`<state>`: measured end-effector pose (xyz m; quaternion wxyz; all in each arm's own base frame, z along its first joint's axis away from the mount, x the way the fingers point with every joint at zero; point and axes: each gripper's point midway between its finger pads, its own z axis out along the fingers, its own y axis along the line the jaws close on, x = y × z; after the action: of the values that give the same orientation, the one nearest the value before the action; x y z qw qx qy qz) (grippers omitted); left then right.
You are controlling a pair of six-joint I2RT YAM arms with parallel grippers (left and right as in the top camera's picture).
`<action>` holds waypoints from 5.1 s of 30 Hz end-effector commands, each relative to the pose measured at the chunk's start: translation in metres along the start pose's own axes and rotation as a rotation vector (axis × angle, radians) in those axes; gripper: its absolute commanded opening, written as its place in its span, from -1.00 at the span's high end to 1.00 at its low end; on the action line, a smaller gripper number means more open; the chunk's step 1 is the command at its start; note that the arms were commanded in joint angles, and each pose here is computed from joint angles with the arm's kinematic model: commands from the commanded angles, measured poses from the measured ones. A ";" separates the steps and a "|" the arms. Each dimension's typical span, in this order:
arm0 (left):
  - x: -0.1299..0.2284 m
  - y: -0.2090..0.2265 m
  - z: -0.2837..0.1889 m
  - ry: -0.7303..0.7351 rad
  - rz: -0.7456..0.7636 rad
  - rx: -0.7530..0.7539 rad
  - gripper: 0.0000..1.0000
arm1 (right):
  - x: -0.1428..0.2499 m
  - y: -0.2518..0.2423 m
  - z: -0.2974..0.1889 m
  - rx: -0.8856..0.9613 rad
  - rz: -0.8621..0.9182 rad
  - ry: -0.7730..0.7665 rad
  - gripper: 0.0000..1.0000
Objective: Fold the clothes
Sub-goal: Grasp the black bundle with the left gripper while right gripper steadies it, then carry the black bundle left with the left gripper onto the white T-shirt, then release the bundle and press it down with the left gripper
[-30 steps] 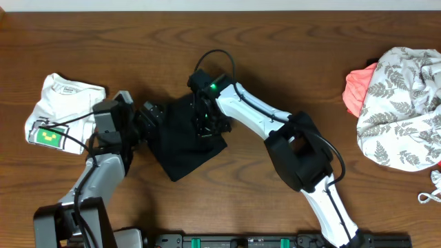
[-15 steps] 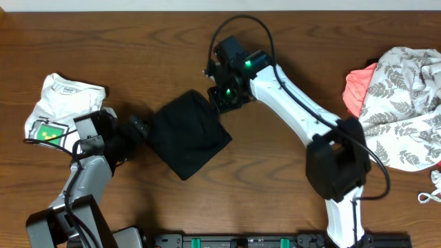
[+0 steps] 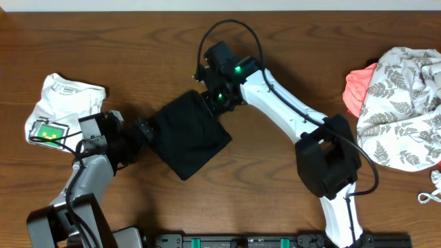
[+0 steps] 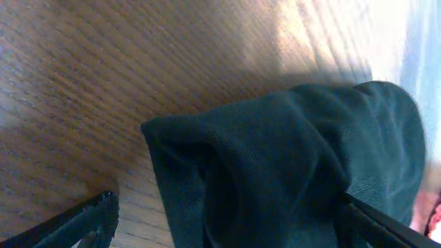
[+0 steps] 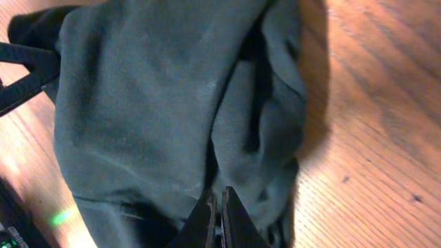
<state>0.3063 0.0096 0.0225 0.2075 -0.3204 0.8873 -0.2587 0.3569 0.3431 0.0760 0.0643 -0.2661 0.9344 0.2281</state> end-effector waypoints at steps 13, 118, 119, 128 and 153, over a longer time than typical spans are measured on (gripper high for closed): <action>0.060 0.004 0.045 0.230 0.058 -0.035 -0.97 | 0.014 -0.014 0.041 0.044 -0.014 0.076 0.93; -0.246 0.181 -0.167 -0.766 -0.428 -0.337 -0.96 | 0.030 -0.030 -0.171 0.229 0.011 -0.125 0.97; -0.247 0.178 -0.169 -0.774 -0.449 -0.314 -0.96 | 0.030 -0.030 -0.171 0.229 0.012 -0.124 0.97; -0.261 0.096 -0.238 -0.862 -0.322 -0.134 -0.96 | 0.029 -0.030 -0.171 0.229 0.010 -0.126 0.97; -0.273 0.162 -0.066 -0.587 -0.287 0.077 -0.96 | 0.032 -0.029 -0.170 0.226 -0.007 -0.112 0.84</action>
<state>0.3933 0.3274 0.0661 0.4580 -0.4812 0.7175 -0.2096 0.3458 0.2288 0.2090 0.1496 -0.2434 0.9485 0.1367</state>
